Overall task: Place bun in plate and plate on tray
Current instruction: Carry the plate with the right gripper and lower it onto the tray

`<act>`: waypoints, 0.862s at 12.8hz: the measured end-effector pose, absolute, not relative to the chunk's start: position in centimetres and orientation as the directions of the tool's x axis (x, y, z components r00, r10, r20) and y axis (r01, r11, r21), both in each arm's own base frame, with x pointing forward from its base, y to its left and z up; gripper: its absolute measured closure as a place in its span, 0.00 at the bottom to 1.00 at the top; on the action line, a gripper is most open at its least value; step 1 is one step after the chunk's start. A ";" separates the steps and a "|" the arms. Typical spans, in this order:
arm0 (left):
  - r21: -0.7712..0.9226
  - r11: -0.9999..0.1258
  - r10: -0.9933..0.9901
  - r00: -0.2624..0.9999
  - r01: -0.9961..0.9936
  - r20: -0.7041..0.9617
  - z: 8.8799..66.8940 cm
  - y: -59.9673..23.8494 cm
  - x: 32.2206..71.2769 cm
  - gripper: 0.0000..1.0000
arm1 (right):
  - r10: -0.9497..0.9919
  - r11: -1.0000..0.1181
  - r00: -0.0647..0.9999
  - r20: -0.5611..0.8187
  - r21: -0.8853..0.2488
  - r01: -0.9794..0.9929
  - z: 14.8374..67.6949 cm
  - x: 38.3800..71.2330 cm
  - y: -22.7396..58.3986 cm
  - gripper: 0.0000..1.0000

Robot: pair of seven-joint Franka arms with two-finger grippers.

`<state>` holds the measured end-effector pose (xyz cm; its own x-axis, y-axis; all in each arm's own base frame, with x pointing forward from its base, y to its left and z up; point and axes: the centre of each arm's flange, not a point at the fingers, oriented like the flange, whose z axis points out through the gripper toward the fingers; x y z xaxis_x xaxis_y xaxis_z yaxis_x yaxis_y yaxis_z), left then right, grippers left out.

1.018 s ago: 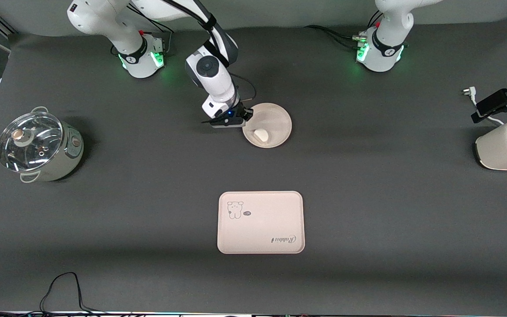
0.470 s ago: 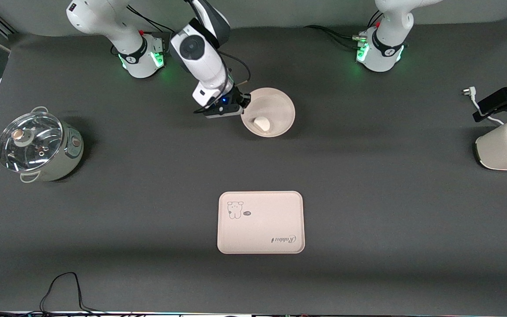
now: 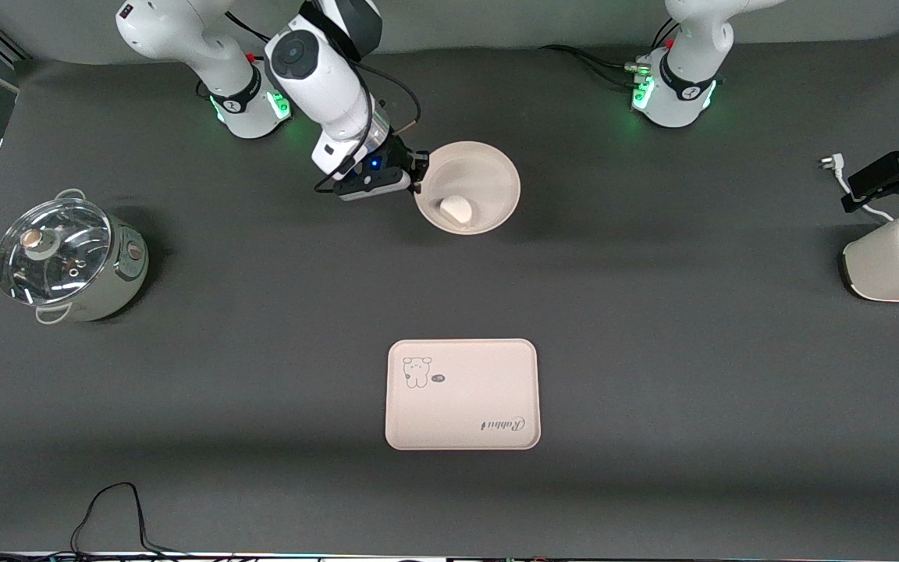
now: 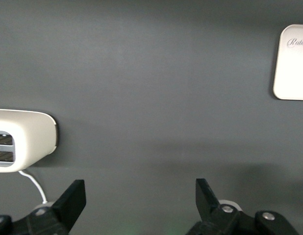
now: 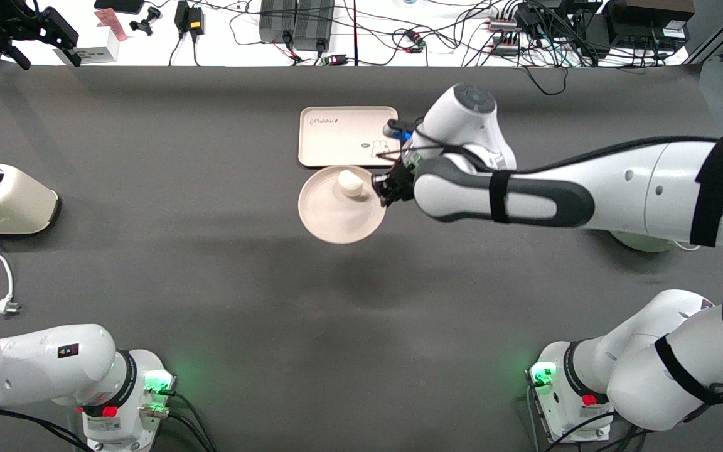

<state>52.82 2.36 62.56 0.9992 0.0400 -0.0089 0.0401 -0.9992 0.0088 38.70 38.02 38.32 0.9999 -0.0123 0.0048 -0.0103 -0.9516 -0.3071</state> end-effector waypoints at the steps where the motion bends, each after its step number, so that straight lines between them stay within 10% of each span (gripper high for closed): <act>1: -0.002 -1.000 0.026 1.000 0.026 -0.017 62.6 1.7 52.7 0.00 | -0.019 -0.952 1.000 0.009 -0.306 -0.016 38.6 41.1 37.2 0.96; 11: -0.004 -0.998 -0.064 0.998 -0.064 -0.024 62.9 2.4 52.5 0.00 | -0.148 -0.932 0.987 0.063 -0.342 -0.118 34.5 65.4 38.0 0.96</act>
